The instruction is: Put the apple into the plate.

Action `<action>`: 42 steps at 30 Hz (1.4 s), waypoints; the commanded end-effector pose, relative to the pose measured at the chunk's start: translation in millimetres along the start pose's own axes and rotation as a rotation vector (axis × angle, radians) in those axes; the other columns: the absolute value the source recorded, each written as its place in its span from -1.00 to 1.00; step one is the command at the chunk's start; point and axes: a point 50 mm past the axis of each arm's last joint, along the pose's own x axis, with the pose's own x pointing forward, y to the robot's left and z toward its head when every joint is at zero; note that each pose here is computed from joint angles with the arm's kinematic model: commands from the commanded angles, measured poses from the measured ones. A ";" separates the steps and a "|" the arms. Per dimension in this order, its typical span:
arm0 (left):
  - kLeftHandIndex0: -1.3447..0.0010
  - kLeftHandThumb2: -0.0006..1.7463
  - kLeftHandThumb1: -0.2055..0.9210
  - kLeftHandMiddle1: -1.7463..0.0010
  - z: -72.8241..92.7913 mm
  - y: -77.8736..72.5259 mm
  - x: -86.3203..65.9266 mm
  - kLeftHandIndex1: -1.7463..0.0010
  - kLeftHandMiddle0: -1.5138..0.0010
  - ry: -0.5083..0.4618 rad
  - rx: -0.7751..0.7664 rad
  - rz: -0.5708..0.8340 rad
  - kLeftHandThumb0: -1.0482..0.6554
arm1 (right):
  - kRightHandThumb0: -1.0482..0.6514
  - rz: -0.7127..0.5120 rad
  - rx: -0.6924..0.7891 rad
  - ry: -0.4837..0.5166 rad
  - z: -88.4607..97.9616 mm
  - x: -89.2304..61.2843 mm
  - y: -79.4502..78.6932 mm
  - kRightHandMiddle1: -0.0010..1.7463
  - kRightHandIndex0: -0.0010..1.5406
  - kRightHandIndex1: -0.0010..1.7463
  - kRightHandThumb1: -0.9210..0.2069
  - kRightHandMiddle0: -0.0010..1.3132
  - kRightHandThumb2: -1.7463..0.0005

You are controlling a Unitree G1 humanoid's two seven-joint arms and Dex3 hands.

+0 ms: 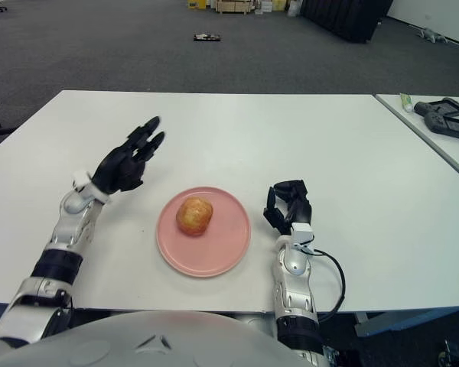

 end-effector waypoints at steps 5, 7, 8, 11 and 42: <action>1.00 -0.06 1.00 0.76 -15.3 -4.2 -21.4 0.52 0.96 0.036 -0.119 0.253 -0.86 | -0.21 0.009 -0.012 0.062 -12.7 -2.7 -3.5 1.00 -0.27 0.52 -0.61 -0.51 0.05; 1.00 -0.07 1.00 0.51 -16.9 -5.6 -26.3 0.20 0.98 0.043 -0.119 0.286 -0.80 | -0.21 0.012 -0.012 0.061 -12.7 -2.5 -3.6 1.00 -0.27 0.52 -0.61 -0.51 0.05; 1.00 -0.07 1.00 0.41 -17.9 -6.5 -28.5 0.06 0.99 0.047 -0.119 0.300 -0.76 | -0.21 0.014 -0.012 0.060 -12.8 -2.3 -3.7 1.00 -0.27 0.52 -0.61 -0.51 0.05; 1.00 -0.10 1.00 0.18 -23.2 -10.0 -36.9 -0.20 1.00 0.064 -0.112 0.373 -0.69 | -0.21 0.021 -0.013 0.062 -13.0 -1.6 -3.4 1.00 -0.28 0.52 -0.61 -0.51 0.05; -0.04 0.22 0.86 -0.99 -58.4 -28.0 -66.8 -1.00 -0.05 0.237 0.064 0.660 -0.31 | -0.21 0.052 -0.028 0.087 -13.0 1.2 4.9 1.00 -0.28 0.53 -0.57 -0.49 0.02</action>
